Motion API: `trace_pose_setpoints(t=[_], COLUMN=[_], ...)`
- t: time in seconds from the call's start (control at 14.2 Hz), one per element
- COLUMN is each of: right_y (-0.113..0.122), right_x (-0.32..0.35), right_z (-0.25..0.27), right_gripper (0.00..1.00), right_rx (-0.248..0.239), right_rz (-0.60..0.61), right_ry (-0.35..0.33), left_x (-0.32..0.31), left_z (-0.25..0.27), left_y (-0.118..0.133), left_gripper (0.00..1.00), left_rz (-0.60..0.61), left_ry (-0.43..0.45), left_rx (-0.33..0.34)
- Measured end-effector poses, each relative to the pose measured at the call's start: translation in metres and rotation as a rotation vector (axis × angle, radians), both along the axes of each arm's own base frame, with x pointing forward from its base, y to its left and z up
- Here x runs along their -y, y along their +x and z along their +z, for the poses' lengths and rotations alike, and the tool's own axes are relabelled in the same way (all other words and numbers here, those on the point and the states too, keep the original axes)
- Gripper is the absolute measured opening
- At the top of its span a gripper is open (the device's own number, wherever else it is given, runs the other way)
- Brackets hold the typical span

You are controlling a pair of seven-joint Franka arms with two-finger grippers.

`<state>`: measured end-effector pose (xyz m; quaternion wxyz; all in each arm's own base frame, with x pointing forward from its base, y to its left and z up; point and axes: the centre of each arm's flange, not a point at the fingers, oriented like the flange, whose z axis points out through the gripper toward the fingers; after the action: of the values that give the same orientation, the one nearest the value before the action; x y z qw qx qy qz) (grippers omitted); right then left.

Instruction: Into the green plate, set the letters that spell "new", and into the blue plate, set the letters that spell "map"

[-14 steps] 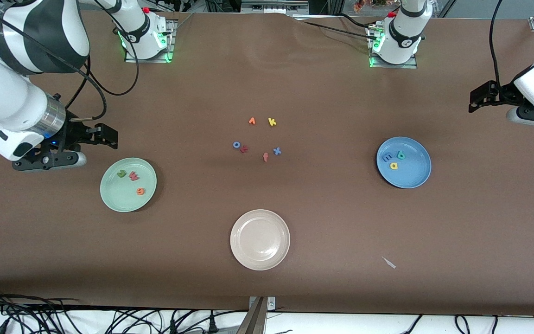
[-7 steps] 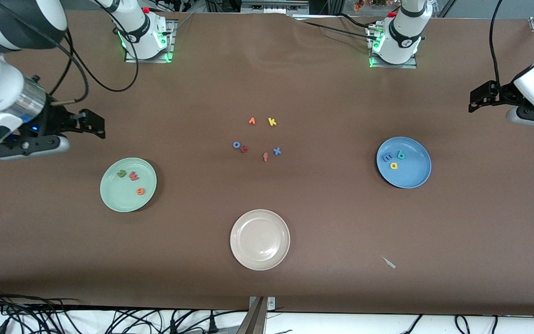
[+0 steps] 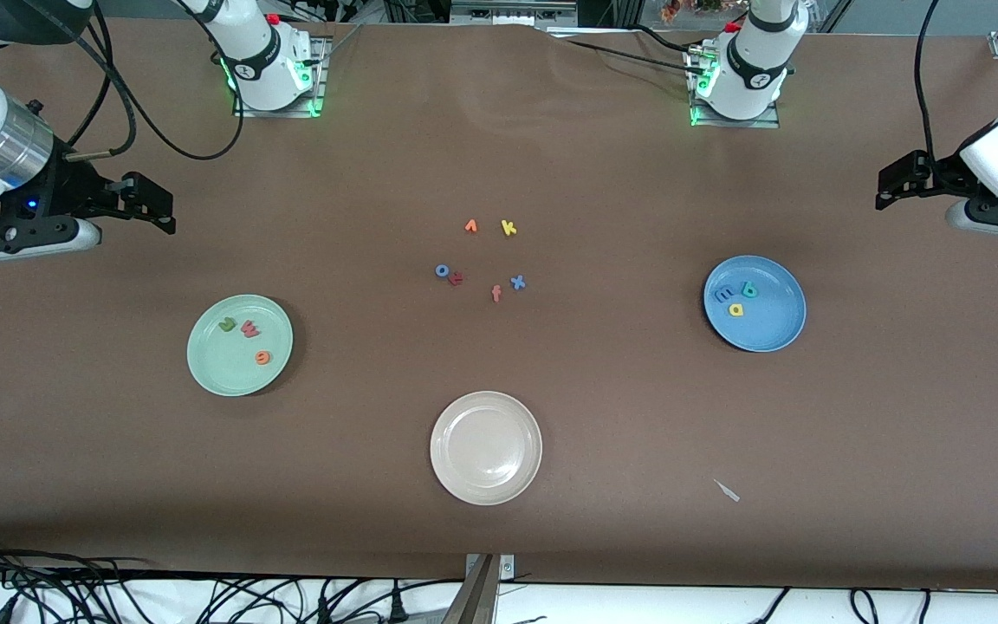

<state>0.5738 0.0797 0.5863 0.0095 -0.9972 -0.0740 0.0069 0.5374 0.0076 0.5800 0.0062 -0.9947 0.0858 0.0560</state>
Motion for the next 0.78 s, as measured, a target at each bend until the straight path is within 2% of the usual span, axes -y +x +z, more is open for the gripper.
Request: trace_pose_setpoints(t=[0.14,0.49,0.78], right_y=[0.000,-0.004,-0.003], right_x=[0.002,0.011,0.023], right_z=[0.000,-0.003,-0.003], right_gripper=[1.00,1.00,1.00], right_rx=[0.000,-0.043,-0.043], right_rz=[0.002,-0.012,-0.034], right_ry=[-0.021,-0.033,-0.036], left_x=[0.000,0.000,0.000], left_z=[0.000,0.000,-0.001], left_y=[0.000,0.000,0.000], left_gripper=[1.00,1.00,1.00], left_rz=[0.000,0.000,0.000], left_ry=[0.000,0.000,0.000], left_rx=[0.000,-0.002,-0.002])
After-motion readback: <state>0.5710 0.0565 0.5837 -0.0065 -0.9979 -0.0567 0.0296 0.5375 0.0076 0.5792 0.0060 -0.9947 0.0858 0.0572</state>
